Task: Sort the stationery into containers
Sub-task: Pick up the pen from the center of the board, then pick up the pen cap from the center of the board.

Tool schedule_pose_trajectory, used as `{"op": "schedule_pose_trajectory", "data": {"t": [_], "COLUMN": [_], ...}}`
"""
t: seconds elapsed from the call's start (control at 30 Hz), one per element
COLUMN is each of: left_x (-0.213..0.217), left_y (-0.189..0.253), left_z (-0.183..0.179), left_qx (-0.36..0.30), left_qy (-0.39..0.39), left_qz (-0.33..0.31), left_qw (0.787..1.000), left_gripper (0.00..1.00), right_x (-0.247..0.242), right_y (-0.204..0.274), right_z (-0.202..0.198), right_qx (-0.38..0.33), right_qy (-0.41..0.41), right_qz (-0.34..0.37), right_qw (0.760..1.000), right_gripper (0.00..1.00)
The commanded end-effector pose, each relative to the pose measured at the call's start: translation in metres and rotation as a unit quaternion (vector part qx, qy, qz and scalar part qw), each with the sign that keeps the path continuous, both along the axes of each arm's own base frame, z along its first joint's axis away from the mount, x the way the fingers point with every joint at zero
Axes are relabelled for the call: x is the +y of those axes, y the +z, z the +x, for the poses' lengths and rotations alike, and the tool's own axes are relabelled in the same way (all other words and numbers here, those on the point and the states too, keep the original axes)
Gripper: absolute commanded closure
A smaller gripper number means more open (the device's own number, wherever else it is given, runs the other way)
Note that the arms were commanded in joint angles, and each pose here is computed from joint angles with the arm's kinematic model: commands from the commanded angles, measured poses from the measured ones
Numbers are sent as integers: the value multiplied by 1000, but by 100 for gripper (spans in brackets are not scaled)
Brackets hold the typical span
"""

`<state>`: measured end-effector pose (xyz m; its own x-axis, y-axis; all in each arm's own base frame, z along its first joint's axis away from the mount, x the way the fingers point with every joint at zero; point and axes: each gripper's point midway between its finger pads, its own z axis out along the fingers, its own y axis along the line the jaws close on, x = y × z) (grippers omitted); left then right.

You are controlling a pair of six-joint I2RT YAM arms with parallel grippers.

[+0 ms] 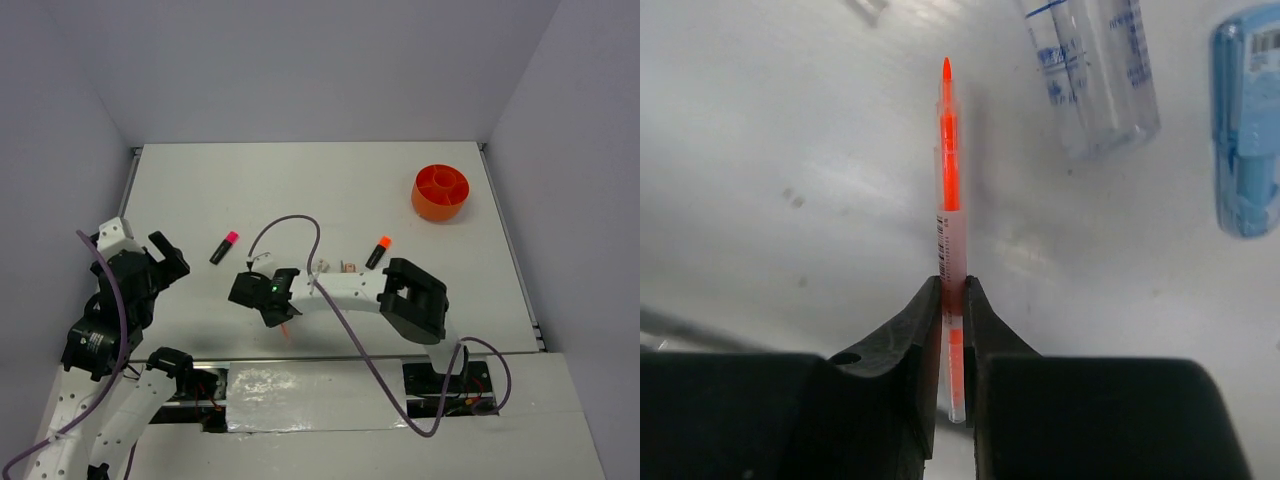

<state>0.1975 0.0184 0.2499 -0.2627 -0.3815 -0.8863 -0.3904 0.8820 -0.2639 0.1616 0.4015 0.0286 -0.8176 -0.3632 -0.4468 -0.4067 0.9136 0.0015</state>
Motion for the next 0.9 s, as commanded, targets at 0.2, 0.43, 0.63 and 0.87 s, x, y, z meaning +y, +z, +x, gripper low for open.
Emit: {"op": "schedule_pose_trajectory", "data": {"t": [0.2,0.43,0.63,0.87], "left_x": [-48,-94,-122,-135], "left_y": [-24,-117,-154,-189], "left_z": [15,27,29,29], "left_qx": [67,170,230,313], "left_qy": [-32,17,71,118], "left_qz": [-135,-257,-265,-248], "left_qw": [988,951,934,909], "left_gripper": [1,1,1,4], "right_x": [-34,-116,-160,-169], "right_y": [144,161,183,163], "right_z": [-14,-1,9,7], "right_qx": [-94,-145,-172,-163], "right_qy": [0,-52,-88,-88], "right_qz": [103,61,107,73], "right_qw": [990,986,975,980], "right_gripper": [100,100,100,100]}}
